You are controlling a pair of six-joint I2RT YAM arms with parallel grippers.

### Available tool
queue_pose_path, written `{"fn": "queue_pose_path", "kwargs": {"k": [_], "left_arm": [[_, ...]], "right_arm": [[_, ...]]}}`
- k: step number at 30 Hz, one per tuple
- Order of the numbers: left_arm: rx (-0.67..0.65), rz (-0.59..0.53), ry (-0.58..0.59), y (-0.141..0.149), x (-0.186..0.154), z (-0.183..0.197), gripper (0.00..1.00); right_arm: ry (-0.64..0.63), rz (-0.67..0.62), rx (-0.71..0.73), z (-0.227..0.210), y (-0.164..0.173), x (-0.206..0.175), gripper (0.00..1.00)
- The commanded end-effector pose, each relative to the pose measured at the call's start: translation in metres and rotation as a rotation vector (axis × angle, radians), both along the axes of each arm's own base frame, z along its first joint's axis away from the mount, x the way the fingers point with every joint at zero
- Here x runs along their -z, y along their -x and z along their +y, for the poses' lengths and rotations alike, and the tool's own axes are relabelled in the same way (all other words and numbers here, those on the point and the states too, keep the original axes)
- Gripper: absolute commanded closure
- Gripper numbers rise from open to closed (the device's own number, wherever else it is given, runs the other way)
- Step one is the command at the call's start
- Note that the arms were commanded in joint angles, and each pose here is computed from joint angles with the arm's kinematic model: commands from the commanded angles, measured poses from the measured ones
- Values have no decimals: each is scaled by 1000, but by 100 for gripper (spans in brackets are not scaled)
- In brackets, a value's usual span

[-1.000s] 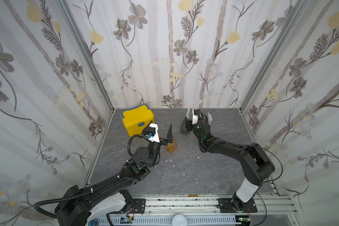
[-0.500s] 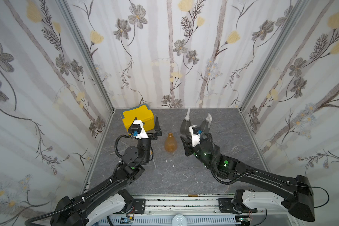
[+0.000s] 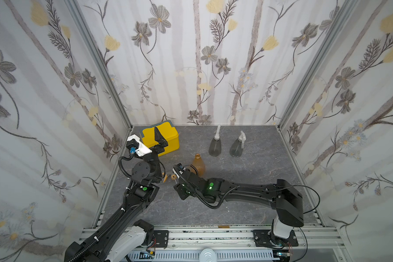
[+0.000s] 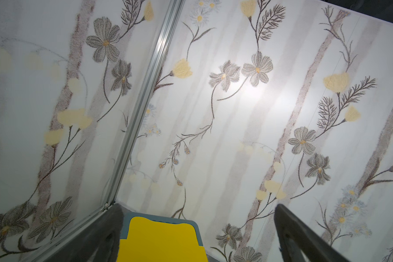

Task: Attach spray nozzles to spray bottles
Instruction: Pick up the spray nozzle from the center of the board.

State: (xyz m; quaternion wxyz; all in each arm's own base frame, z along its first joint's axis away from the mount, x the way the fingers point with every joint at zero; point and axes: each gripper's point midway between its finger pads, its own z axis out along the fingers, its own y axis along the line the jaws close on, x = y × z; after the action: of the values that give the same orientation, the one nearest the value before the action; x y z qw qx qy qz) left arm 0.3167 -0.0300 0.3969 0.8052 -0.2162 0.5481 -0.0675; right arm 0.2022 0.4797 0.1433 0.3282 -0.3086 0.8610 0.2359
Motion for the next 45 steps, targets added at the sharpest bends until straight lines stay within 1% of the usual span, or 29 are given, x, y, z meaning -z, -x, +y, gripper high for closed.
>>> {"fn": "queue_pose_path", "kwargs": {"k": [1, 7, 13, 15, 17, 18, 20, 23, 26, 32, 34, 40, 42, 45], "left_arm": [[22, -11, 17, -1, 0, -2, 0], [40, -11, 20, -2, 1, -4, 0], [53, -12, 21, -4, 2, -6, 0], [58, -11, 19, -5, 2, -7, 0], [62, -11, 20, -5, 3, -7, 0], [62, -12, 19, -5, 2, -7, 0], [61, -9, 16, -6, 3, -7, 0], [64, -13, 19, -6, 2, -7, 0], [66, -18, 20, -4, 0, -7, 0], [61, -30, 21, -1, -4, -4, 0], [65, -44, 18, 1, -8, -3, 0], [149, -103, -19, 10, -21, -15, 0], [179, -113, -29, 10, -22, -20, 0], [215, -102, -45, 5, -20, -29, 0]], "right_arm": [[85, 68, 8, 4, -2, 30, 51], [133, 96, 77, 22, -36, 71, 54], [197, 88, 108, 20, -51, 98, 59], [196, 106, 105, 19, -54, 105, 65], [196, 110, 110, 18, -58, 108, 76], [194, 106, 114, 18, -60, 106, 82], [186, 96, 111, 18, -59, 100, 88], [158, 77, 101, 19, -56, 84, 94], [128, 48, 105, 16, -52, 68, 96], [49, -3, 116, 1, -42, 22, 97], [25, -38, 134, -11, -38, -2, 97], [-84, -159, 227, -68, -30, -86, 97], [-136, -216, 290, -99, -31, -120, 97], [-156, -278, 400, -150, -40, -142, 97]]}}
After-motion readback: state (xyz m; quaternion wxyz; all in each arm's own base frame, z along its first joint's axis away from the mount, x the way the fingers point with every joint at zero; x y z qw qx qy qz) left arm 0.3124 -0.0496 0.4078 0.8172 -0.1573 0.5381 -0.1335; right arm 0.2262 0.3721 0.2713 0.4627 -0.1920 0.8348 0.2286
